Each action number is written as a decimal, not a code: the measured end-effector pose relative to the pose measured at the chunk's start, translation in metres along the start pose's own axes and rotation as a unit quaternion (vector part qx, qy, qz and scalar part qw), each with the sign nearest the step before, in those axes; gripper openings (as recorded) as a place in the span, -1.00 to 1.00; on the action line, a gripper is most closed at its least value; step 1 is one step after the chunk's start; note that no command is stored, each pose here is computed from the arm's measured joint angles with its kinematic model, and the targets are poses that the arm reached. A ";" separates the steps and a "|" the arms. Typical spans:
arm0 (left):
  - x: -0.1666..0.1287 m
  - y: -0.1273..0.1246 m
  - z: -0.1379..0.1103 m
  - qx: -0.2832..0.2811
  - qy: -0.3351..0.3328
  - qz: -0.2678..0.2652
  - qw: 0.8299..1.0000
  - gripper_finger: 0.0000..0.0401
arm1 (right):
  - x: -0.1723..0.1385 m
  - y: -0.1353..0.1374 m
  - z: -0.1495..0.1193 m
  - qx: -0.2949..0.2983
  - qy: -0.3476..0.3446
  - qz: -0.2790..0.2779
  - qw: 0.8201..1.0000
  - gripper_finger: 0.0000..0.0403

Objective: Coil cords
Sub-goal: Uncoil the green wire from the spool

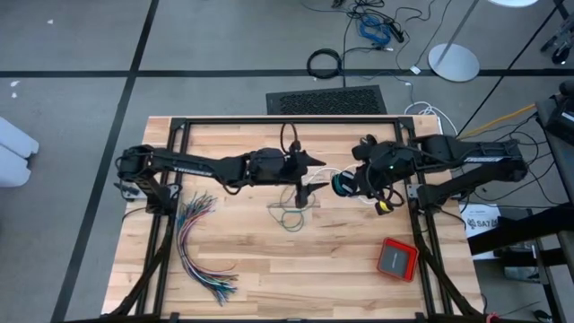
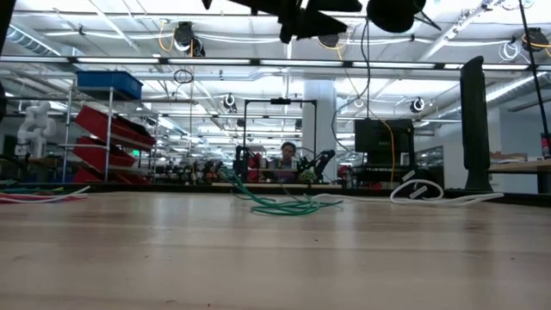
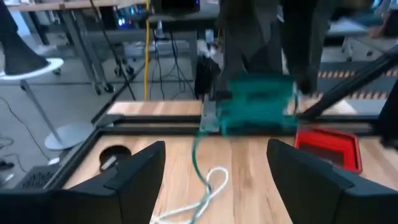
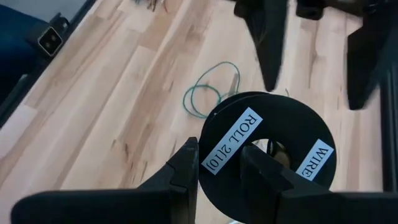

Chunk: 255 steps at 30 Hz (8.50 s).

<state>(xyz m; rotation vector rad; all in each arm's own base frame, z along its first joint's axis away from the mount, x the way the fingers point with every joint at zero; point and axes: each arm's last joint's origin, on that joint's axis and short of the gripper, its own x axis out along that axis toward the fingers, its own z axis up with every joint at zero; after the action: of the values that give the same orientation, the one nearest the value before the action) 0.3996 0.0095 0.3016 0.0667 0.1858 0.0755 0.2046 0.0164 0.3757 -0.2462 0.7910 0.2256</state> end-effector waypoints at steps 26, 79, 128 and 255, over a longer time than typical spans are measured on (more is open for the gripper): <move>0.025 0.015 -0.032 -0.033 0.031 -0.016 0.999 -0.13 | 0.012 0.000 0.002 -0.029 -0.036 0.004 0.999 -0.61; -0.026 0.006 -0.005 0.047 0.127 0.023 0.991 -0.99 | 0.007 -0.013 -0.027 0.013 0.125 -0.136 0.983 -0.61; -0.002 -0.003 -0.016 0.007 0.059 0.016 0.998 0.20 | 0.006 -0.011 0.001 -0.043 -0.044 -0.051 0.997 -0.61; 0.011 -0.020 -0.024 0.071 0.045 -0.011 0.996 0.27 | 0.008 0.000 0.004 -0.089 -0.076 0.058 0.991 -0.61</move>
<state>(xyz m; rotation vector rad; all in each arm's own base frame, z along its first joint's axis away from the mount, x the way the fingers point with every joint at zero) 0.4078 -0.0084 0.2748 0.2039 0.2811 0.0424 0.2129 0.0183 0.3723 -0.3475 0.6354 0.4216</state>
